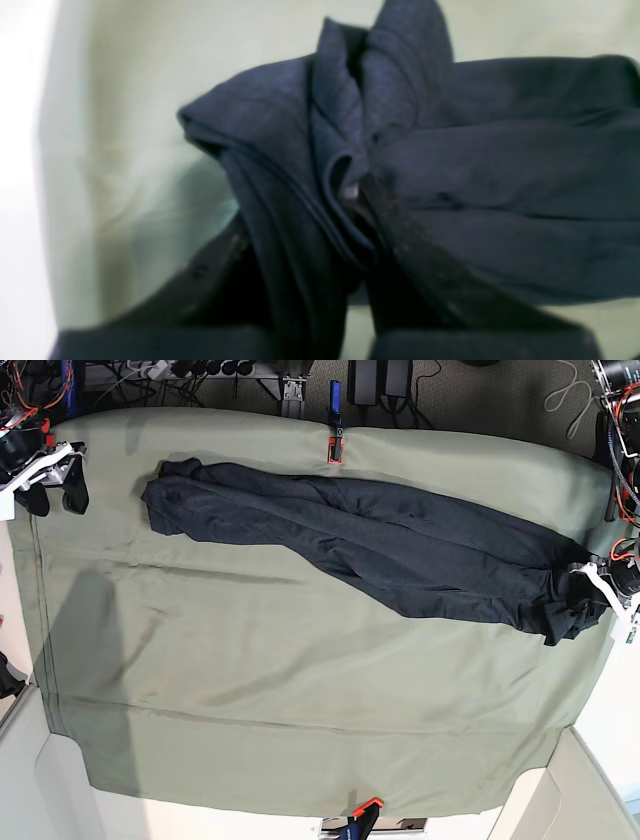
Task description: Fold the T-shirt properly
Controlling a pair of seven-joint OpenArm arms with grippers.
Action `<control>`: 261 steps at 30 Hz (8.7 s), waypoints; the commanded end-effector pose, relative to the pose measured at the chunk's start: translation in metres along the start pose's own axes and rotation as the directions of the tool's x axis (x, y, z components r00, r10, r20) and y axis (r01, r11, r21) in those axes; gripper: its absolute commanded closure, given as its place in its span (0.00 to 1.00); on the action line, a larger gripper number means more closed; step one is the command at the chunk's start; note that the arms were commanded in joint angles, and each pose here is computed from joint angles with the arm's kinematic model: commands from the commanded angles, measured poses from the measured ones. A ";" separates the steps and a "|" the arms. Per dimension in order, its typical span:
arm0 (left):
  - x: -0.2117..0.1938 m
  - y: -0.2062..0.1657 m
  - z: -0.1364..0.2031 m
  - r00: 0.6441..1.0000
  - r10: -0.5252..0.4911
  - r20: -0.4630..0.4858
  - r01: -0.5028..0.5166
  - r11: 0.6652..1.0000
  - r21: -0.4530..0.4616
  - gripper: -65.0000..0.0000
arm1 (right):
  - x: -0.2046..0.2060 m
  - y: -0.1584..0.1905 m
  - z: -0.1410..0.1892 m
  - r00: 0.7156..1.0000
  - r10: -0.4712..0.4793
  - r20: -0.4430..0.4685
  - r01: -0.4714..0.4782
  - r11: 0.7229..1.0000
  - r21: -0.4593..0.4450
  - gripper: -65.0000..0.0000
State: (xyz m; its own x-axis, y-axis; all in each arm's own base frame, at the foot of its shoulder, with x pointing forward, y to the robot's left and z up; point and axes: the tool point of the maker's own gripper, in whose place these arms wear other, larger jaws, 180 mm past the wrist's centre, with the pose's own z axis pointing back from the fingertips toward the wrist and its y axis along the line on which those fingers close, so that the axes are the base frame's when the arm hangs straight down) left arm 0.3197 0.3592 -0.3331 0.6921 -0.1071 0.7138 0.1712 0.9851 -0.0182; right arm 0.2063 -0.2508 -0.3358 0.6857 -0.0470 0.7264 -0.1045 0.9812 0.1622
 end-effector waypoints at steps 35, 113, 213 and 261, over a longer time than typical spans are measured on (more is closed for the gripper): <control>-0.053 -0.263 -0.016 0.879 -0.476 -0.018 0.392 0.744 -0.542 0.38 | -0.024 0.099 -0.041 0.998 0.032 -0.045 -0.023 0.980 0.198 0.31; -0.038 -0.246 0.021 0.930 -0.368 0.013 0.310 0.762 -0.568 0.39 | 0.078 0.062 -0.091 0.993 -0.106 0.056 0.088 0.962 0.259 0.44; -0.046 -0.189 0.063 0.964 -0.262 -0.035 0.221 0.872 -0.437 0.39 | 0.071 0.177 -0.042 0.994 -0.018 0.109 -0.044 0.840 0.541 1.00; -0.070 -0.215 0.091 0.963 -0.251 -0.102 0.151 0.809 -0.568 0.39 | 0.054 0.288 -0.095 0.898 0.429 0.094 -0.417 0.766 0.489 1.00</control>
State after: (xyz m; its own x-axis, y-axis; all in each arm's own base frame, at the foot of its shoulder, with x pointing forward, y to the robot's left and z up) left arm 0.1672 0.1682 -0.3232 0.7182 -0.3570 0.5973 0.6207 0.7167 -0.3180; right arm 0.2763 0.0428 -0.3262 0.5350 0.3852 0.7519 -0.7107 0.6864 0.1540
